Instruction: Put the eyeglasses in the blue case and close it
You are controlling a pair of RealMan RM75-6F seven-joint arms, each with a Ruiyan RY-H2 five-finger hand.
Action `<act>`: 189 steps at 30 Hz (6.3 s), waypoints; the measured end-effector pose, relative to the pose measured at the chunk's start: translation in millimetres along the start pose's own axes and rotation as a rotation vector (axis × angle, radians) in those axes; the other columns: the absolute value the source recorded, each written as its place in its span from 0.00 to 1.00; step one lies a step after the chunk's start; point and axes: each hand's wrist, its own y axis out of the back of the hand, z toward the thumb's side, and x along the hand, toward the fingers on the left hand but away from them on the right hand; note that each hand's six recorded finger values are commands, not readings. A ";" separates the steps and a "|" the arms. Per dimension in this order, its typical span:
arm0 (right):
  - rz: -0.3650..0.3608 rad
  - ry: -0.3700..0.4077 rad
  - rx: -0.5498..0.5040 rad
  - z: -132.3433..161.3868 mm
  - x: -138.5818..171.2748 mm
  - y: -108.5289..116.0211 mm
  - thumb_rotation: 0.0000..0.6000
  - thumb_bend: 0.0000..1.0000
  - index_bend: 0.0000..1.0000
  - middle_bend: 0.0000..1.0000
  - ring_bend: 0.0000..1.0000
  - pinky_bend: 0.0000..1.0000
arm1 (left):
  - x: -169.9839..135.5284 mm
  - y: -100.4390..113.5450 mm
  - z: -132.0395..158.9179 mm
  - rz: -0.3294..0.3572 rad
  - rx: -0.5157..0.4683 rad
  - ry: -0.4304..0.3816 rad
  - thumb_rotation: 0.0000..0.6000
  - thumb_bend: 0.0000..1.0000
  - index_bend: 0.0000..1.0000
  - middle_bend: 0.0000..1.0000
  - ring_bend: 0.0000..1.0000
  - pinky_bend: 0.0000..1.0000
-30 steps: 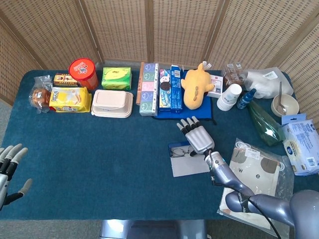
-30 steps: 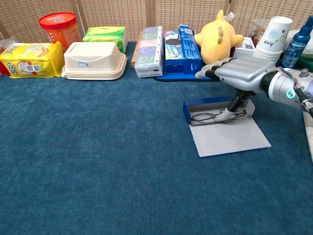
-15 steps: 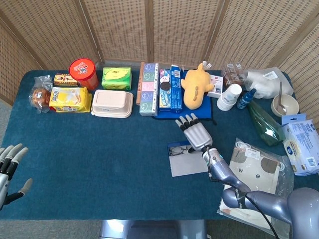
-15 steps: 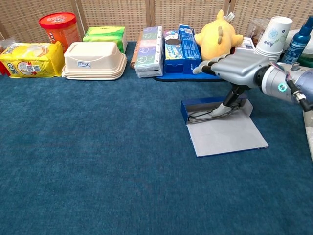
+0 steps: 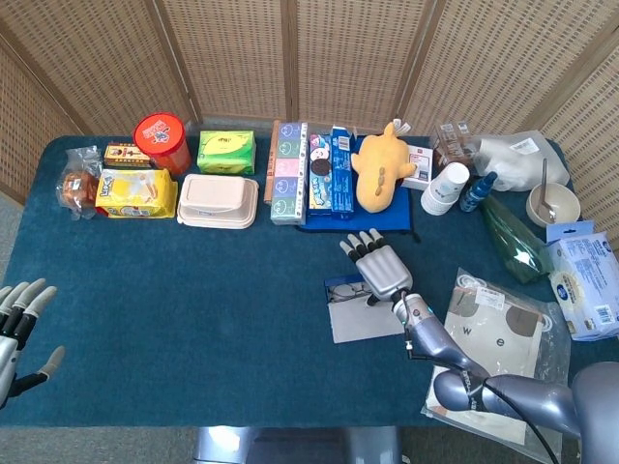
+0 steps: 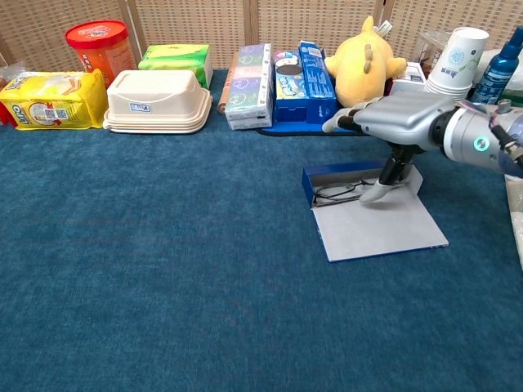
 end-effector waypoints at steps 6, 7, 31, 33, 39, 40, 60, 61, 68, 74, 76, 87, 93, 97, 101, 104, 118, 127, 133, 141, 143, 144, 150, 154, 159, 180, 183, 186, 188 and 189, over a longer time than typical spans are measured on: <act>0.031 0.029 -0.132 4.7 10.0 17.8 0.62 0.10 0.10 0.21 0.09 0.11 | -0.7 -1.8 0.0 -0.005 -0.008 -0.003 1.00 0.31 0.06 0.06 0.00 0.00; 0.036 0.034 -0.161 4.9 11.2 21.0 0.60 0.10 0.11 0.21 0.09 0.11 | -0.8 -2.3 0.2 -0.006 -0.010 -0.005 1.00 0.31 0.06 0.06 0.00 0.00; 0.227 -0.025 -0.230 -8.2 0.7 6.3 0.24 0.09 0.21 0.29 0.19 0.18 | 10.0 -19.1 4.1 -0.047 -0.033 -0.013 1.00 0.31 0.06 0.06 0.00 0.00; 0.246 -0.026 -0.222 -5.3 5.4 4.0 0.23 0.08 0.22 0.30 0.20 0.19 | 11.0 -19.8 4.1 -0.049 -0.033 -0.015 1.00 0.31 0.06 0.06 0.00 0.00; 0.276 -0.031 -0.200 -0.8 22.2 1.2 0.22 0.08 0.24 0.32 0.22 0.20 | 13.1 -20.7 3.9 -0.052 -0.036 -0.019 1.00 0.31 0.06 0.06 0.00 0.00; 0.278 -0.030 -0.200 0.2 25.1 1.0 0.21 0.07 0.25 0.32 0.22 0.20 | 13.3 -21.2 4.0 -0.053 -0.036 -0.020 1.00 0.31 0.06 0.06 0.00 0.00; 0.333 0.096 -0.254 26.6 88.7 -12.4 0.20 0.07 0.26 0.33 0.23 0.20 | 4.2 -17.8 7.0 -0.048 -0.034 -0.022 1.00 0.31 0.06 0.06 0.00 0.00; 0.334 0.104 -0.255 28.4 90.2 -12.9 0.20 0.07 0.26 0.33 0.23 0.20 | 2.8 -17.0 6.8 -0.046 -0.033 -0.019 1.00 0.31 0.06 0.06 0.00 0.00; 0.354 0.154 -0.265 39.4 104.5 -19.1 0.19 0.07 0.26 0.33 0.23 0.20 | -1.7 -15.6 6.3 -0.044 -0.029 -0.011 1.00 0.31 0.06 0.06 0.00 0.00; 0.376 0.175 -0.273 43.9 115.7 -25.1 0.19 0.07 0.26 0.33 0.23 0.20 | -3.4 -16.5 6.0 -0.046 -0.031 -0.008 1.00 0.31 0.06 0.06 0.00 0.00; 0.381 0.182 -0.273 44.9 118.4 -26.2 0.19 0.07 0.26 0.33 0.23 0.20 | -4.0 -16.9 5.6 -0.047 -0.032 -0.006 1.00 0.31 0.06 0.06 0.00 0.00; 0.414 0.222 -0.272 51.9 131.7 -31.9 0.20 0.08 0.27 0.33 0.23 0.20 | -8.1 -16.7 3.6 -0.045 -0.034 0.002 1.00 0.31 0.06 0.06 0.00 0.00; 0.421 0.233 -0.270 53.8 136.6 -33.4 0.20 0.08 0.27 0.33 0.23 0.20 | -9.9 -18.0 3.1 -0.047 -0.035 0.006 1.00 0.31 0.06 0.06 0.00 0.00; 0.421 0.235 -0.269 54.1 138.7 -33.7 0.19 0.08 0.26 0.33 0.22 0.20 | -10.2 -18.1 3.6 -0.046 -0.036 0.004 1.00 0.31 0.06 0.06 0.00 0.00; 0.399 0.240 -0.271 54.8 140.0 -29.7 0.23 0.08 0.25 0.33 0.22 0.17 | -10.2 -17.7 3.3 -0.041 -0.038 0.005 1.00 0.31 0.06 0.06 0.00 0.00; 0.366 0.247 -0.272 55.8 141.2 -23.8 0.25 0.08 0.23 0.30 0.20 0.17 | -10.2 -17.2 3.7 -0.035 -0.039 0.003 1.00 0.31 0.06 0.06 0.00 0.00; 0.096 0.238 -0.263 47.9 154.3 1.2 0.47 0.09 0.05 0.18 0.04 0.13 | -8.7 -12.1 7.4 -0.010 -0.041 -0.029 1.00 0.31 0.06 0.06 0.00 0.00; -0.053 0.173 -0.239 34.3 191.3 -11.9 0.63 0.14 0.00 0.12 0.00 0.12 | -7.9 -3.3 -0.1 0.023 -0.041 -0.033 1.00 0.31 0.06 0.06 0.00 0.00; -0.074 0.109 -0.238 26.8 217.1 -34.1 0.68 0.19 0.00 0.09 0.00 0.11 | -8.7 1.5 -4.8 0.037 -0.039 -0.037 1.00 0.31 0.06 0.06 0.00 0.00; -0.106 0.039 -0.210 20.2 246.3 -63.6 0.77 0.22 0.00 0.06 0.00 0.10 | -7.7 4.6 -10.7 0.050 -0.035 -0.041 1.00 0.31 0.06 0.06 0.00 0.00; -0.116 0.019 -0.202 20.1 254.8 -72.0 0.78 0.22 0.00 0.05 0.00 0.09 | -6.5 6.1 -12.9 0.057 -0.033 -0.045 1.00 0.31 0.06 0.06 0.00 0.00; -0.120 0.010 -0.198 20.4 258.4 -75.5 0.78 0.22 0.00 0.05 0.00 0.09 | -6.0 6.9 -13.7 0.060 -0.032 -0.048 1.00 0.31 0.06 0.06 0.00 0.00; -0.142 -0.026 -0.198 25.3 276.2 -91.4 0.82 0.22 0.00 0.01 0.00 0.08 | -4.0 12.0 -15.4 0.077 -0.028 -0.066 1.00 0.31 0.06 0.06 0.00 0.00; -0.157 -0.041 -0.197 28.2 284.1 -100.4 0.87 0.21 0.00 0.00 0.00 0.07 | -3.7 15.2 -17.1 0.088 -0.029 -0.072 1.00 0.31 0.06 0.06 0.00 0.00; -0.179 -0.049 -0.187 32.8 289.9 -111.0 0.88 0.19 0.00 0.00 0.00 0.05 | -5.0 17.4 -16.5 0.091 -0.024 -0.085 1.00 0.31 0.05 0.06 0.00 0.00; -0.209 -0.050 -0.230 47.9 302.9 -137.6 0.88 0.18 0.00 0.00 0.00 0.01 | -15.7 31.0 -20.4 0.135 -0.018 -0.103 1.00 0.31 0.05 0.06 0.00 0.00; -0.209 -0.046 -0.234 49.9 302.8 -142.2 0.90 0.18 0.00 0.00 0.00 0.01 | -17.7 32.2 -20.7 0.141 -0.019 -0.108 1.00 0.31 0.05 0.06 0.00 0.00; -0.216 -0.040 -0.241 52.4 302.4 -145.9 0.93 0.18 0.00 0.00 0.00 0.01 | -19.6 32.8 -21.5 0.143 -0.020 -0.109 1.00 0.31 0.05 0.06 0.00 0.00; -0.221 -0.036 -0.245 53.9 302.1 -147.6 0.96 0.18 0.00 0.00 0.00 0.01 | -20.9 33.3 -22.3 0.145 -0.020 -0.109 1.00 0.31 0.05 0.06 0.00 0.00; -0.223 -0.034 -0.247 54.6 301.8 -148.5 0.98 0.18 0.00 0.00 0.00 0.01 | -21.2 33.5 -22.5 0.146 -0.020 -0.109 1.00 0.31 0.05 0.06 0.00 0.00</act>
